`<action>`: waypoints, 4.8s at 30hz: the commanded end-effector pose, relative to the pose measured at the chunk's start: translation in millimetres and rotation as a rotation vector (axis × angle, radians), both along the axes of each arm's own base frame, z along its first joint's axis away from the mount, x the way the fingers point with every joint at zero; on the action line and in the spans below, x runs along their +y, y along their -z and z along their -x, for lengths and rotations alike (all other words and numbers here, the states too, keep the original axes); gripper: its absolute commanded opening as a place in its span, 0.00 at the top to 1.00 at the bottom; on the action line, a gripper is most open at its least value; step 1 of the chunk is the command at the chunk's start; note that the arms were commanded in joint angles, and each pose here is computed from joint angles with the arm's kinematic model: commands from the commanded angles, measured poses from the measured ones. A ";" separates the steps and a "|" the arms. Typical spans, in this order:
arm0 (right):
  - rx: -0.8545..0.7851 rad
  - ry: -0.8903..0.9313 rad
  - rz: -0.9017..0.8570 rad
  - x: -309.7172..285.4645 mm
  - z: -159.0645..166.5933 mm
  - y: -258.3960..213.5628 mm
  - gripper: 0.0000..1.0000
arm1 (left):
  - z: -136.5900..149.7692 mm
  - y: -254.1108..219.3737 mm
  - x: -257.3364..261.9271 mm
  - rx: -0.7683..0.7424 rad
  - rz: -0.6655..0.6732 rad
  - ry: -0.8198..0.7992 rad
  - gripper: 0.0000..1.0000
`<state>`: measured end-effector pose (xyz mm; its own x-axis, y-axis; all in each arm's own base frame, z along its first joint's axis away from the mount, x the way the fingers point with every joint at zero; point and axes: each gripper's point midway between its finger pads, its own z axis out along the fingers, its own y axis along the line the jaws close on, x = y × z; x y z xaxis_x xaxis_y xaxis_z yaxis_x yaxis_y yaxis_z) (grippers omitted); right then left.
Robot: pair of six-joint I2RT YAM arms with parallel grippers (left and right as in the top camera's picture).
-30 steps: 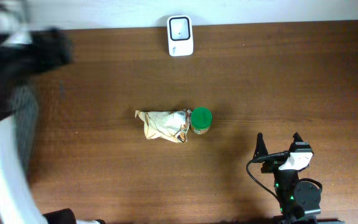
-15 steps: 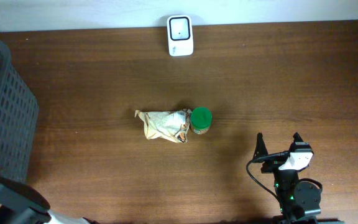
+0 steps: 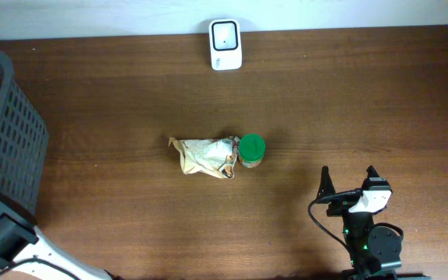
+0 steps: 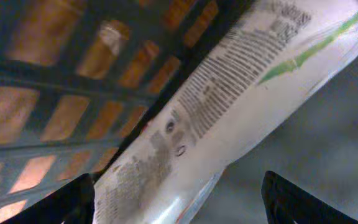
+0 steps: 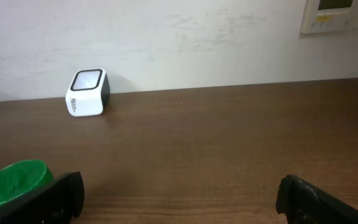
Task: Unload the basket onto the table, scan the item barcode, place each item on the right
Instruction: 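Grasp the white tube in the basket and lay it left of the bag, then grasp the orange Kleenex pack and place it right of the jar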
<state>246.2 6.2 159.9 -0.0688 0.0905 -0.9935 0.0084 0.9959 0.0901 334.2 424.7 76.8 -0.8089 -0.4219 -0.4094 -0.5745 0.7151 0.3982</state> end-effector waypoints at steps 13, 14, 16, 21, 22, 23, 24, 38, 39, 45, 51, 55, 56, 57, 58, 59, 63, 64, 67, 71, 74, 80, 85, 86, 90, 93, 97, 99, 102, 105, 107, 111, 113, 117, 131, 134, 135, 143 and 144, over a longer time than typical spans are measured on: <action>0.005 0.015 0.005 -2.8 0.1 3.0 0.02 | 2.1 48.0 -4.9 0.085 0.065 0.038 0.99; 0.005 0.015 0.005 -2.8 0.1 3.0 0.02 | -1.6 35.3 -4.7 0.073 0.052 0.042 1.00; 0.005 0.015 0.005 -2.8 0.1 3.0 0.02 | -8.2 2.0 -2.7 0.035 0.002 0.046 1.00; 0.005 0.015 0.005 -2.8 0.1 3.0 0.02 | -21.9 -113.6 -25.4 -0.111 -0.146 0.091 1.00; 0.005 0.015 0.005 -2.8 0.1 3.0 0.02 | -21.5 -136.1 -32.4 -0.139 -0.173 0.099 1.00; 0.005 0.015 0.005 -2.8 0.1 3.0 0.02 | -20.0 -157.9 -39.5 -0.172 -0.198 0.101 1.00; 0.005 0.015 0.005 -2.8 0.1 3.0 0.02 | -16.7 -185.3 -47.5 -0.233 -0.226 0.082 1.00; 0.005 0.015 0.005 -2.8 0.1 3.0 0.02 | -2.4 -249.8 -380.2 -0.462 0.309 0.397 1.00; 0.005 0.015 0.005 -2.8 0.1 3.0 0.02 | -3.1 -221.6 -400.4 -0.361 0.347 0.437 1.00; 0.005 0.015 0.005 -2.8 0.1 3.0 0.02 | -1.6 -44.1 -452.7 0.050 0.414 0.353 1.00; 0.005 0.015 0.005 -2.8 0.1 3.0 0.02 | -3.3 36.2 -472.8 0.155 0.515 0.293 1.00; 0.005 0.015 0.005 -2.8 0.1 3.0 0.02 | -8.4 48.5 -498.7 0.158 0.550 0.351 0.92; 0.005 0.015 0.005 -2.9 0.1 3.0 0.02 | -8.5 48.4 -503.1 0.157 0.549 0.364 0.55; 0.005 0.015 0.005 -2.8 0.1 3.0 0.02 | -8.2 48.3 -505.2 0.159 0.548 0.371 0.12; 0.005 0.015 0.005 -2.8 0.1 3.0 0.02 | -8.3 48.3 -505.3 0.160 0.548 0.375 0.01; 0.005 0.015 0.005 -2.8 0.1 3.0 0.02 | -8.7 45.9 -503.6 0.158 0.546 0.371 0.01; 0.005 0.015 0.005 -2.8 0.1 3.0 0.02 | -30.9 -23.2 -489.3 0.059 0.544 0.381 0.01; 0.005 0.015 0.005 -2.8 0.1 3.0 0.02 | -37.2 -54.1 -483.5 0.011 0.542 0.378 0.01; 0.005 0.015 0.005 -2.8 0.1 3.0 0.02 | -44.5 -151.1 -465.2 -0.152 0.549 0.365 0.01; 0.005 0.015 0.005 -2.8 0.1 3.0 0.02 | -31.9 -276.9 -414.8 -0.414 0.455 0.398 0.01; 0.005 0.015 0.005 -2.8 0.1 3.0 0.02 | -6.8 -356.8 -343.9 -0.674 0.334 0.259 0.00; 0.005 0.015 0.005 -2.9 0.1 3.0 0.02 | 35.2 -358.6 -244.4 -0.729 0.249 -0.065 0.08; 0.005 0.015 0.005 -2.8 0.1 3.0 0.02 | 73.8 -311.5 -167.0 -0.590 0.179 -0.403 0.09; 0.005 0.015 0.005 -2.8 0.1 3.0 0.02 | 80.4 -299.9 -156.1 -0.556 0.190 -0.447 0.08; 0.005 0.015 0.005 -2.8 0.1 3.0 0.02 | 94.1 -235.9 -111.4 -0.334 0.240 -0.536 0.13; 0.005 0.015 0.005 -2.8 0.1 3.0 0.02 | 87.6 -188.6 -88.1 -0.208 0.252 -0.580 0.14; 0.005 0.015 0.005 -2.8 0.1 3.0 0.02 | 85.3 -130.0 -63.5 -0.096 0.249 -0.578 0.16; 0.005 0.015 0.005 -2.8 0.1 3.1 0.02 | 86.7 -106.3 -55.4 -0.067 0.257 -0.544 0.16; 0.005 0.015 0.005 -2.8 0.1 3.0 0.02 | 66.2 -50.9 -47.7 -0.047 0.309 -0.294 0.14; 0.005 0.015 0.005 -2.8 0.1 3.0 0.02 | 57.9 -27.8 -37.2 -0.050 0.263 -0.213 0.25; 0.005 0.015 0.005 -2.8 0.1 3.0 0.02 | 54.6 -20.4 -33.2 -0.063 0.245 -0.203 0.32; 0.005 0.015 0.005 -2.8 0.1 3.0 0.02 | 50.6 -6.7 -28.2 -0.080 0.217 -0.183 0.43; 0.005 0.015 0.005 -2.8 0.1 3.1 0.02 | 48.7 -1.8 -25.8 -0.092 0.204 -0.181 0.47; 0.005 0.015 0.005 -2.8 0.1 3.0 0.02 | 47.7 12.2 -24.6 -0.102 0.194 -0.179 0.48; 0.005 0.015 0.005 -2.8 0.1 3.0 0.02 | 44.4 43.6 -25.0 -0.052 0.225 -0.156 1.00; 0.005 0.015 0.005 -2.8 0.1 3.0 0.02 | 42.7 7.4 -26.7 -0.092 0.185 -0.148 1.00; 0.005 0.015 0.005 -2.8 0.1 3.0 0.02 | 40.5 -12.3 -27.4 -0.119 0.158 -0.142 1.00; 0.005 0.015 0.005 -2.8 0.1 3.0 0.02 | 28.9 -98.2 -33.8 -0.253 0.015 -0.086 0.48; 0.005 0.015 0.005 -2.8 0.1 3.0 0.02 | 25.1 -90.9 -29.8 -0.233 0.008 -0.058 0.43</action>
<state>246.2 6.2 159.9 -0.0688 0.0909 -0.9935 0.0084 0.9959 0.0905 301.9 387.1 193.3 -0.6271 -0.4838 -0.6105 -0.7230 0.6532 0.2250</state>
